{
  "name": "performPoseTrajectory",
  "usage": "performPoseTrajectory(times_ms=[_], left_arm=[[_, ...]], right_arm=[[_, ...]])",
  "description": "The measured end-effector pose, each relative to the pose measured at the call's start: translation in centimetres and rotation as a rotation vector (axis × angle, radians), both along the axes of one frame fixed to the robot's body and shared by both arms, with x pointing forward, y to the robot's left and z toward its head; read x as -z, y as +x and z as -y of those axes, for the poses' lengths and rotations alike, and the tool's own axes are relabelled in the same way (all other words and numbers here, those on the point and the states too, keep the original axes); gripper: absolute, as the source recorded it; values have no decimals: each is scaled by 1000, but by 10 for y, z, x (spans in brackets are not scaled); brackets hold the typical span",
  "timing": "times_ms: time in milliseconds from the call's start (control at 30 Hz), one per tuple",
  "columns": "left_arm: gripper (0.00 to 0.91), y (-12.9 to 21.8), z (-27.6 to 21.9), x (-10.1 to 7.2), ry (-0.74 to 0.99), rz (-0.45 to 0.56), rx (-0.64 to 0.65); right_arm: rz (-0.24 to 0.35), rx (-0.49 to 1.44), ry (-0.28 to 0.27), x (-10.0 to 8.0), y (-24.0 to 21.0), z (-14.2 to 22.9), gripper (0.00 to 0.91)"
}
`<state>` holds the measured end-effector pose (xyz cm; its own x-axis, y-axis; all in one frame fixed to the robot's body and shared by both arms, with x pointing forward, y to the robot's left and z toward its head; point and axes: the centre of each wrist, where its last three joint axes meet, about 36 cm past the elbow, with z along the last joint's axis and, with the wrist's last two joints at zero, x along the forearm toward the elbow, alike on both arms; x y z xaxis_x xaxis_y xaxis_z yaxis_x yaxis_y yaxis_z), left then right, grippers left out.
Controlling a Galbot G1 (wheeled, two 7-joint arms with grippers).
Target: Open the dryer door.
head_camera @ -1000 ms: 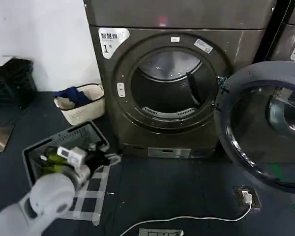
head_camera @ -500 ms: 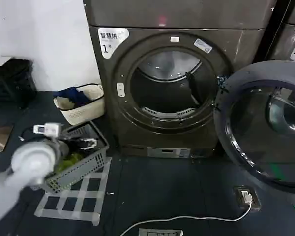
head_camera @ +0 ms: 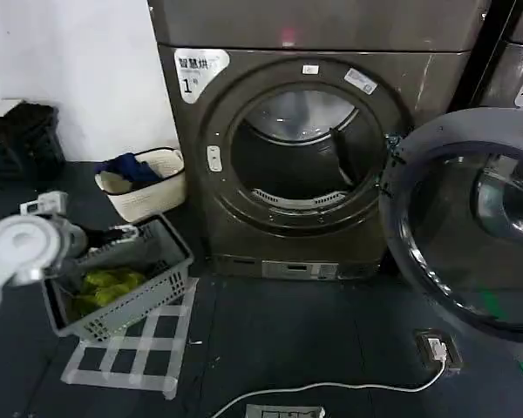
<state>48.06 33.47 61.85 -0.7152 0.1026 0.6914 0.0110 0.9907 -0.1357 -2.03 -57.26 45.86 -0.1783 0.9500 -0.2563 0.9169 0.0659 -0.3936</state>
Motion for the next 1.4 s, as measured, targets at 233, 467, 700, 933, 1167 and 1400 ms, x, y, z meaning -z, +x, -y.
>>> performPoseTrajectory(times_ms=[233,467,700,933,1167,1400], left_arm=[[907,28,-41,-10,-56,-35,-122],[907,62,-73,-4,-93,-65,-228],[907,92,-98,-4,-104,-91,-325],[907,113,-121,2,-150,-136,-412],[907,128,-132,12,-116,-171,-482],[907,124,-139,28,-9,-200,-514]], right_arm=[[4,-15,4,2,5,-4,907],[0,-28,19,11,10,-6,907],[5,-38,26,15,15,-7,907],[7,-45,31,19,17,-8,907],[7,-47,35,21,18,-8,907],[8,-45,39,23,18,-8,907]])
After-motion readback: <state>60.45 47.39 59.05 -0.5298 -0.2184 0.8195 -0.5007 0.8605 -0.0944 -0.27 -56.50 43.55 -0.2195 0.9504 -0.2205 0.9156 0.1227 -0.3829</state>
